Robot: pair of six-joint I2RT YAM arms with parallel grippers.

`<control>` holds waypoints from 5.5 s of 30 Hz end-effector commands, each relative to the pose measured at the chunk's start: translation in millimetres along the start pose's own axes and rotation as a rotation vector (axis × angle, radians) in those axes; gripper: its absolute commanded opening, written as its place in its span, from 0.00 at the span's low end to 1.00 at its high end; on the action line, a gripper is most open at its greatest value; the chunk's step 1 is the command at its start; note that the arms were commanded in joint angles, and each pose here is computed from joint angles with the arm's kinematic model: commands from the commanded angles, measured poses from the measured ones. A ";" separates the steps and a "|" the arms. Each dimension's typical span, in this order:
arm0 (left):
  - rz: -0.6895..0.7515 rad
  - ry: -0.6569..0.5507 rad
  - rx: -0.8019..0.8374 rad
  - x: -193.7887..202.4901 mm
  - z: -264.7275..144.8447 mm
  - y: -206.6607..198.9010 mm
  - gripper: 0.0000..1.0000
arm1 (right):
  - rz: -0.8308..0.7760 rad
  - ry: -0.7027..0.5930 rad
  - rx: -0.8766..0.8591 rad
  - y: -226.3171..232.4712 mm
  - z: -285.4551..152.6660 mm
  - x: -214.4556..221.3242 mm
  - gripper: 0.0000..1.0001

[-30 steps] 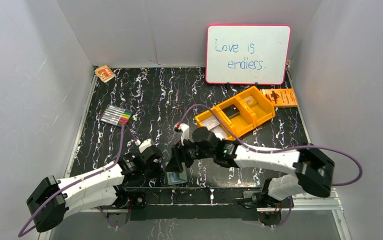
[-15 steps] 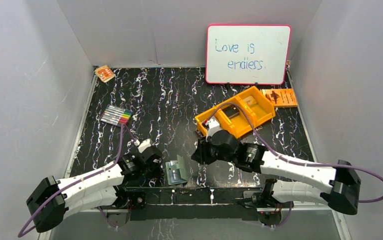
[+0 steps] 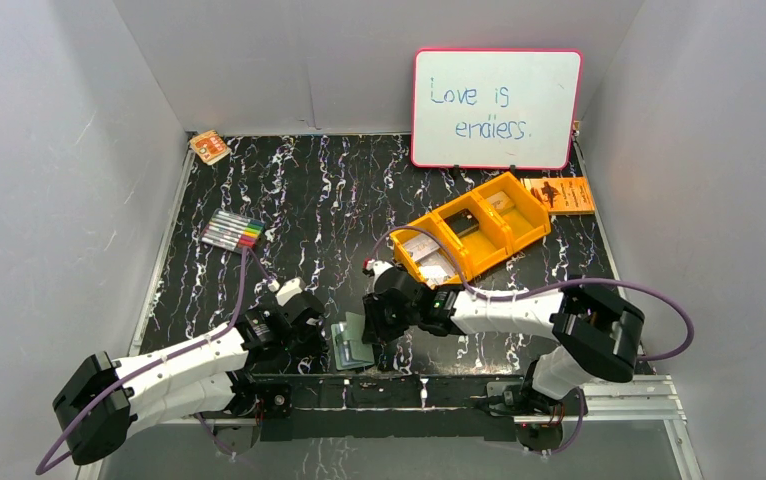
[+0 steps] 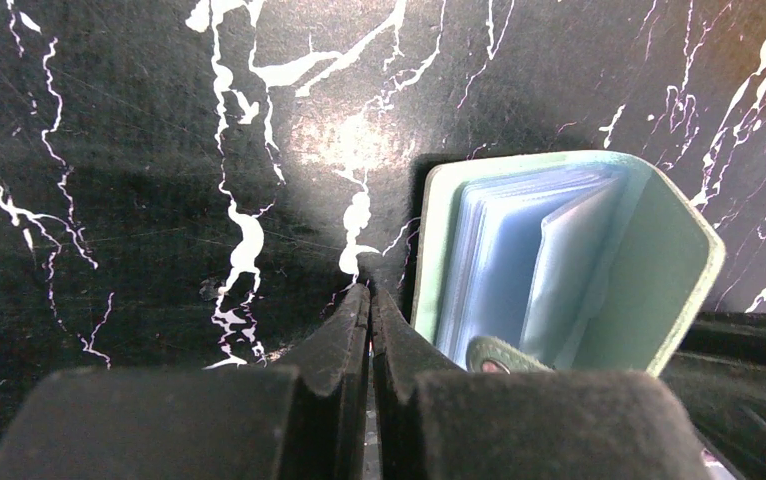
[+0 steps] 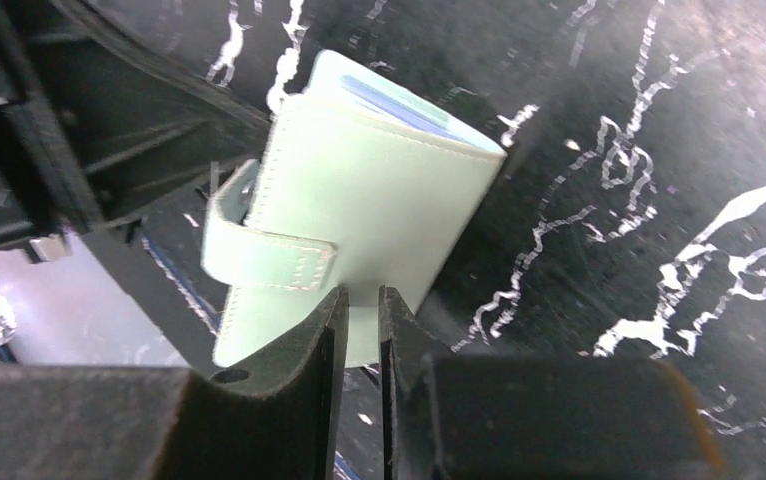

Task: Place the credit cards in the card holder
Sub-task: Close the card holder at the center of the board.

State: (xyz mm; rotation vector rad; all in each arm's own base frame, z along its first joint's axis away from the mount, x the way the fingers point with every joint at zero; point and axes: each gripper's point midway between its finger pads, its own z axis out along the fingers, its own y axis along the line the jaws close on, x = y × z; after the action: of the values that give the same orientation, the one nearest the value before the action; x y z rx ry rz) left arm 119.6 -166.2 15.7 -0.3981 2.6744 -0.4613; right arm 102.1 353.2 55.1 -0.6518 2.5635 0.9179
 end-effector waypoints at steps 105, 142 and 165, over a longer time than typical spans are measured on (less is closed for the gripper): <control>-0.036 0.125 -0.311 40.8 19.2 80.4 0.00 | 0.417 -0.162 -0.276 0.8 9.3 14.2 0.48; -0.029 -0.295 -0.039 -101.7 -119.6 -48.2 0.59 | -0.197 -0.388 0.081 18.9 -132.2 -99.4 0.00; -0.075 -0.859 0.852 -231.6 -354.4 -226.0 0.91 | -1.297 -1.204 1.487 33.5 -379.4 -269.7 0.00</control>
State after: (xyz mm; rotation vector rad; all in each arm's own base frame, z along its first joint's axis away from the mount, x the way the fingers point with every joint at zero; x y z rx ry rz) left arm 224.5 -190.0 444.4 -0.3910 1.6360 -0.9462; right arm 277.2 250.8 407.3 -0.8375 1.0225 -0.5440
